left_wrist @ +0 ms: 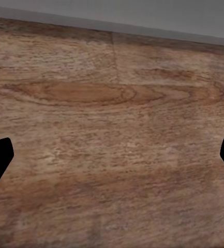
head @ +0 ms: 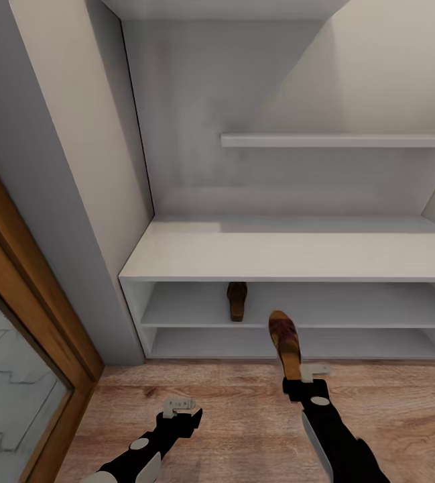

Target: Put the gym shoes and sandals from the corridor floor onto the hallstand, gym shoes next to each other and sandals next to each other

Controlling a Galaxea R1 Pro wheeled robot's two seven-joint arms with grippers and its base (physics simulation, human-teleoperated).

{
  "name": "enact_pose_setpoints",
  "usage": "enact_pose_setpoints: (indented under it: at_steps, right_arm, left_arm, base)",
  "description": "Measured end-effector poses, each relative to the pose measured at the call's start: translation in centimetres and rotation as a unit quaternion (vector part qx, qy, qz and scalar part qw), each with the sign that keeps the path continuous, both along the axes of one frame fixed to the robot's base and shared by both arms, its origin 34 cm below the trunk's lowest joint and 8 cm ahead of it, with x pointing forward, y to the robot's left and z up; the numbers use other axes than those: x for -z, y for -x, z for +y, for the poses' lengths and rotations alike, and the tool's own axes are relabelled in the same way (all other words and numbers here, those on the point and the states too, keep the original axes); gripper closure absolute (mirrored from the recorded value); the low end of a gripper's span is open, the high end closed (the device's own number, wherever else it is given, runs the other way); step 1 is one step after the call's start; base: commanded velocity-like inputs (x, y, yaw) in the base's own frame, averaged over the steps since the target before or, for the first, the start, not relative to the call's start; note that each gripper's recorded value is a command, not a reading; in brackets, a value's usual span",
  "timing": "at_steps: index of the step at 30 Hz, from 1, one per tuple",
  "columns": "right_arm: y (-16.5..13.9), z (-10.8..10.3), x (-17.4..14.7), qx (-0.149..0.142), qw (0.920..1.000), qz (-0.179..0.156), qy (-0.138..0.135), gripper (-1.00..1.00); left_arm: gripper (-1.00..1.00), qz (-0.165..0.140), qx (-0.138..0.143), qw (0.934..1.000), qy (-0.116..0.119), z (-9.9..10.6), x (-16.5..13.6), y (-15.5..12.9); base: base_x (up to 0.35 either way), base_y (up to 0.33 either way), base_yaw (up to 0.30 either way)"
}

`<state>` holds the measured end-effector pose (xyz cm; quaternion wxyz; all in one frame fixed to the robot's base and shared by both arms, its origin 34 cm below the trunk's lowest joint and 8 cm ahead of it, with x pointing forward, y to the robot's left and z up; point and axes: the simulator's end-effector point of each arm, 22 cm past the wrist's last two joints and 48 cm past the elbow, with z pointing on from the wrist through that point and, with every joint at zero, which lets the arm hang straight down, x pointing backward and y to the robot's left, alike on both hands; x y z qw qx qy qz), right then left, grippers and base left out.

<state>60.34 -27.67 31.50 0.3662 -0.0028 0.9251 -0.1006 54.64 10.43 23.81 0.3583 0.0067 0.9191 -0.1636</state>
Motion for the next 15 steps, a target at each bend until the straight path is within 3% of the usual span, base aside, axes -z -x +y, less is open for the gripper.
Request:
enact_pose_setpoints:
  at_steps: [15]
  right_arm:
    - [-3.5, 0.0, -2.7, 0.0, 0.9997, -0.025, 0.0, 1.0]
  left_arm:
    - [-1.0, 0.0, 0.0, 1.0, 0.0, 0.0, 0.0, 0.0]
  base:
    - [0.0, 0.0, 0.0]
